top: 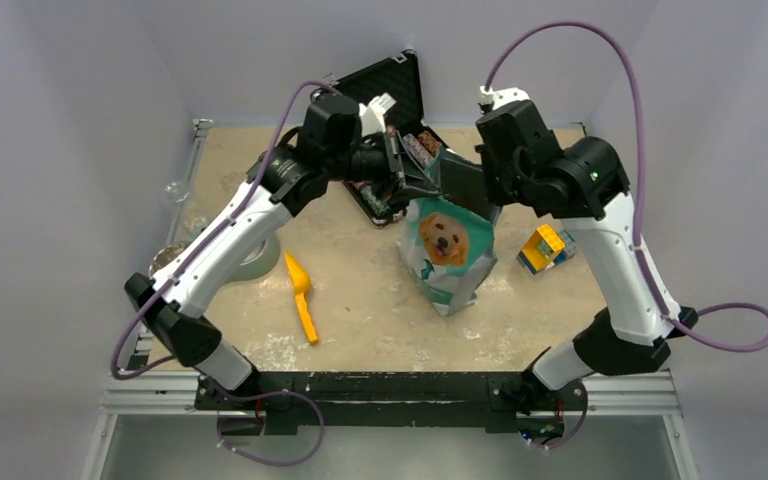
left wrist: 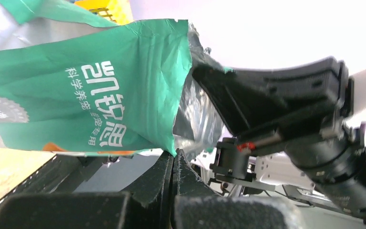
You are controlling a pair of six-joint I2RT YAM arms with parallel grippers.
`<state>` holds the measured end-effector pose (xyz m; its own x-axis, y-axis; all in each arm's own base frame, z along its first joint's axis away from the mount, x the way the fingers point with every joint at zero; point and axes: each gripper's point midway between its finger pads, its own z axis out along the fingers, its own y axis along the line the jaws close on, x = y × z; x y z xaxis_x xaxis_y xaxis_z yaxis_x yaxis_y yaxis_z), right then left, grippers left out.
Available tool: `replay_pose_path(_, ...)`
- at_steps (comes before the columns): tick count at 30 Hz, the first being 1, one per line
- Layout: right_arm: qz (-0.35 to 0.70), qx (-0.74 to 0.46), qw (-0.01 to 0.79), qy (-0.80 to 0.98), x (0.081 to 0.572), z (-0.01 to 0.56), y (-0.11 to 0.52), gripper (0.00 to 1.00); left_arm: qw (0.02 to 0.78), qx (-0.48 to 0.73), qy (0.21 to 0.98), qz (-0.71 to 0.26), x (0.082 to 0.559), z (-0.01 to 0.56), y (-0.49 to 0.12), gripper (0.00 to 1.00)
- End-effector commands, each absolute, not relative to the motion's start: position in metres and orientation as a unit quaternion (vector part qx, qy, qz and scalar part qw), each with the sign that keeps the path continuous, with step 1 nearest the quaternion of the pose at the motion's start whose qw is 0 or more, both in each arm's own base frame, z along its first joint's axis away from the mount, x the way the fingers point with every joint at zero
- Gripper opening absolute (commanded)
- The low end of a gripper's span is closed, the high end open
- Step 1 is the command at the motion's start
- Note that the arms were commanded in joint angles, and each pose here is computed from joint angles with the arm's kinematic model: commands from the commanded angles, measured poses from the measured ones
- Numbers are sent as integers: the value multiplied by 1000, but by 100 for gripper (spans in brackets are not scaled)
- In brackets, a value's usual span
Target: Serve the pet food
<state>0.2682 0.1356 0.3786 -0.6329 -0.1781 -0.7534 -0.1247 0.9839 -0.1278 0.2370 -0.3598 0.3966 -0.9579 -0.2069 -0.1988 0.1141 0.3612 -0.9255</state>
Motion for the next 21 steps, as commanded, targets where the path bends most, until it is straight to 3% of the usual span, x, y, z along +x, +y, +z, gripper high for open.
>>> replay_pose_path(1,-44,-15,539,841,254,454,84,0,199,68,720,-662,219,504,-371,0)
replay_pose_path(8,-26,-51,544,837,247,456,96,0,183,98,780,-590,206,442,-354,0)
replay_pose_path(13,63,-152,481,861,240,396,188,0,181,106,852,-479,197,349,-314,0)
replay_pose_path(18,132,-218,415,873,207,340,268,0,170,125,889,-406,170,303,-272,0)
replay_pose_path(19,146,-230,409,871,202,338,277,0,174,130,892,-397,164,302,-263,1)
replay_pose_path(21,155,-245,407,866,198,338,283,0,194,137,890,-390,151,304,-246,17)
